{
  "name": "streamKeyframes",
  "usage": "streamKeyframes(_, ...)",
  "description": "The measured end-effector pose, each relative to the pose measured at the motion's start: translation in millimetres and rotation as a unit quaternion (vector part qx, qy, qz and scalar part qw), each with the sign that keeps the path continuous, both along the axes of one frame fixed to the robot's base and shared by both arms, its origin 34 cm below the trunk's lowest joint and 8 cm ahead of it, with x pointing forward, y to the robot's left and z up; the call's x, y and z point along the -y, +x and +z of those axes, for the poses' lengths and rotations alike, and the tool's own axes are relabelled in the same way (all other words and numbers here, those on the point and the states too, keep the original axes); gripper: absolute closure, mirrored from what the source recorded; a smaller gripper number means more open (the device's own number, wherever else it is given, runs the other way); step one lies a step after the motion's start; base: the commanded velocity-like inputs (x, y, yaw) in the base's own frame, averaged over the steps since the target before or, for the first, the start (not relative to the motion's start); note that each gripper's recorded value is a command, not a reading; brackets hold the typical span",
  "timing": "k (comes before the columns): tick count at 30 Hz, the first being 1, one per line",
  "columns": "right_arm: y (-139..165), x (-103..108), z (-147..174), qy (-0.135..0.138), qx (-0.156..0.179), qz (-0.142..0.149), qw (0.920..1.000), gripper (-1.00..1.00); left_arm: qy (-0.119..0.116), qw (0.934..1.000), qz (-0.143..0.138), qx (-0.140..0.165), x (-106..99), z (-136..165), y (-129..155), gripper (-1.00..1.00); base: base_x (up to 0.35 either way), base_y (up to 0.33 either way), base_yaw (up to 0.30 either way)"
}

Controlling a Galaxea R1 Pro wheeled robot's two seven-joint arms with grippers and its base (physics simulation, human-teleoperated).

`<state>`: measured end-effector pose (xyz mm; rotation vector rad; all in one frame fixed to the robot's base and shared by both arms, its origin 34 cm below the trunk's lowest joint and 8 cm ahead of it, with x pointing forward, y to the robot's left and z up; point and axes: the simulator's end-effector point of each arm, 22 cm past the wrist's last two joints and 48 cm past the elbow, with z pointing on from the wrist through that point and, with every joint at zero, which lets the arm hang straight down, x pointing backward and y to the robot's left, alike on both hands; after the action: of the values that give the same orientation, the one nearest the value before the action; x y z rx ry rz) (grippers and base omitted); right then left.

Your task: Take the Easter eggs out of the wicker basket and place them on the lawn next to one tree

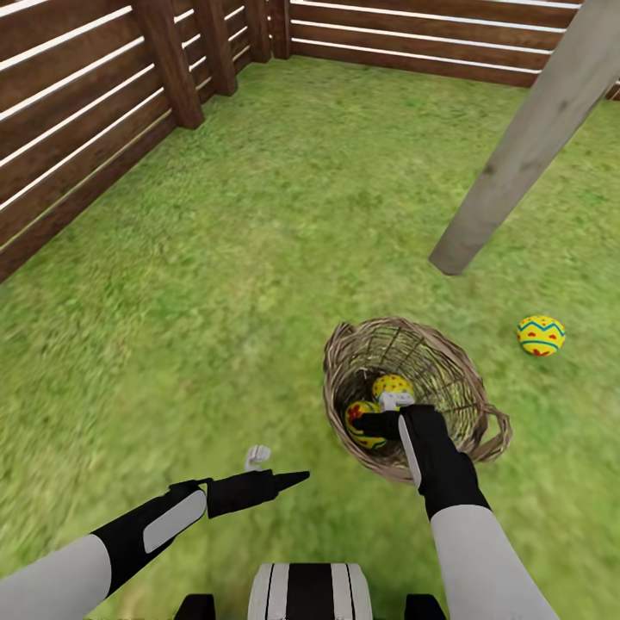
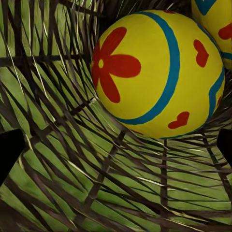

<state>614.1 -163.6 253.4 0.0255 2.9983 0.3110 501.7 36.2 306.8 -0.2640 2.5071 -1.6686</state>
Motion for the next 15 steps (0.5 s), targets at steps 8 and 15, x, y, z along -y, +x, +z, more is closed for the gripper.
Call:
streamKeyframes(8, -4.3, -0.1, -7.1, 0.001, -0.006, 0.0, 1.0, -1.0, 0.001, 1.0, 0.0, -0.006, -0.1, -7.3, -3.7, -1.0, 0.0, 0.0, 0.051)
streamKeyframes(15, 3.4, 0.6, -3.5, 0.0, -0.006, 0.0, 1.0, -1.0, 0.003, 1.0, 0.0, -0.007, -1.5, -8.6, -5.0, -1.0, 0.139, -0.035, 0.003)
